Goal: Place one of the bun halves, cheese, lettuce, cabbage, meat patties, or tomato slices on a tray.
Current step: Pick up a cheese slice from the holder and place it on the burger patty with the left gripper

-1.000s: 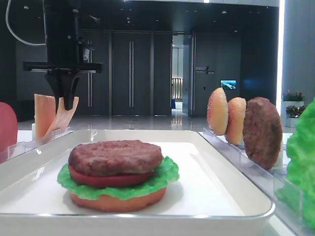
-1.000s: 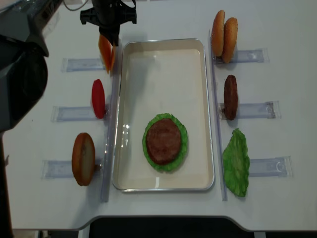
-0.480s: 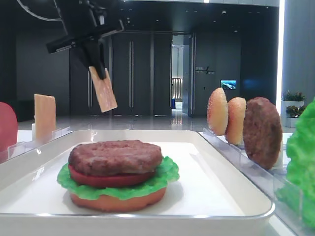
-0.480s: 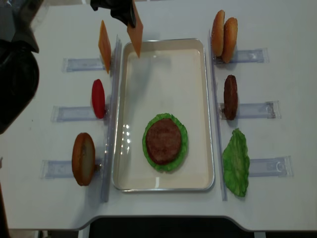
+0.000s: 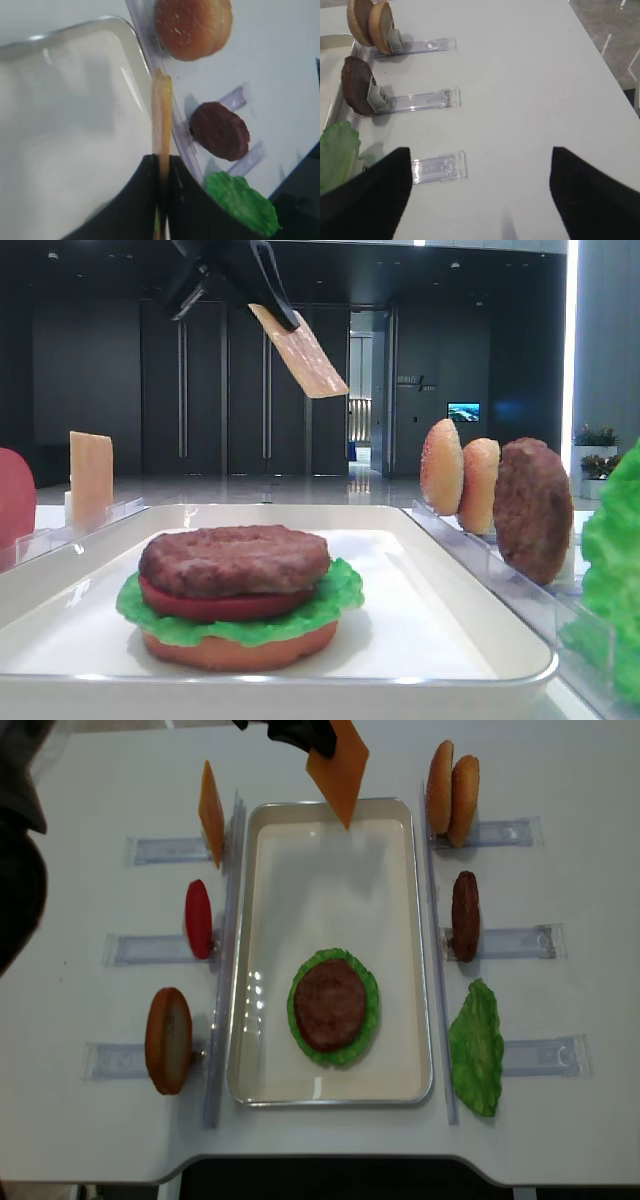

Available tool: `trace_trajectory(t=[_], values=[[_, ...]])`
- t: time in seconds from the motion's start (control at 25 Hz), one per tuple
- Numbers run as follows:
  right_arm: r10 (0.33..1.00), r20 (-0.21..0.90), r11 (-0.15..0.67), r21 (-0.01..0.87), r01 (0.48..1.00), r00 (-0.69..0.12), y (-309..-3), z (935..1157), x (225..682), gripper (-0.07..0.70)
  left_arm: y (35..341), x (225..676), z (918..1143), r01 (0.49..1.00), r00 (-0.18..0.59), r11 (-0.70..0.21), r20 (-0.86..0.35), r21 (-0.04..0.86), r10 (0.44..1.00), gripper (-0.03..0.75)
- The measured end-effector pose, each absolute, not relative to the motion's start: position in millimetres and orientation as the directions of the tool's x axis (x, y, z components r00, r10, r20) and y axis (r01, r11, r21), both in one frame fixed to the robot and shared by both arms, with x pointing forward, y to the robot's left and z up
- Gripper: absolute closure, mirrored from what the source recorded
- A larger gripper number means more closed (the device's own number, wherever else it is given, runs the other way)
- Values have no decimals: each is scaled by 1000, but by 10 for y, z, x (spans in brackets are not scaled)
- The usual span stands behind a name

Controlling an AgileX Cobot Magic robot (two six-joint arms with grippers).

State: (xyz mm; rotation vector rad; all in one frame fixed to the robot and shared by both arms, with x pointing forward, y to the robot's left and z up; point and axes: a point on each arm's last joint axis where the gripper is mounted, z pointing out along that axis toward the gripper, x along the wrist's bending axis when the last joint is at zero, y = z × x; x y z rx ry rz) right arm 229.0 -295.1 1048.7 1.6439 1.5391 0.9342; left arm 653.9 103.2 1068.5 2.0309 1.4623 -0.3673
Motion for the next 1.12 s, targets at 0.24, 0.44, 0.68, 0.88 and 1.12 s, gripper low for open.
trace_trajectory(t=[0.24,0.44,0.68,0.88,1.12], values=[[998,48,-61,863,502,39,-2951,10487,2290,92,1048,6273,10507,923,384,-285,-598,257,703,690],[998,48,-61,863,502,39,-2951,10487,2290,92,1097,5942,10442,910,410,-333,-657,247,633,689],[998,48,-61,863,502,39,-2951,10487,2290,92,1187,5546,10329,911,411,-297,-705,287,579,690],[998,48,-61,863,502,39,-2951,10487,2290,92,1272,5259,10224,917,398,-233,-727,323,560,690],[998,48,-61,863,502,39,-2951,10487,2290,92,1320,5030,9973,930,368,-192,-769,314,522,690]])
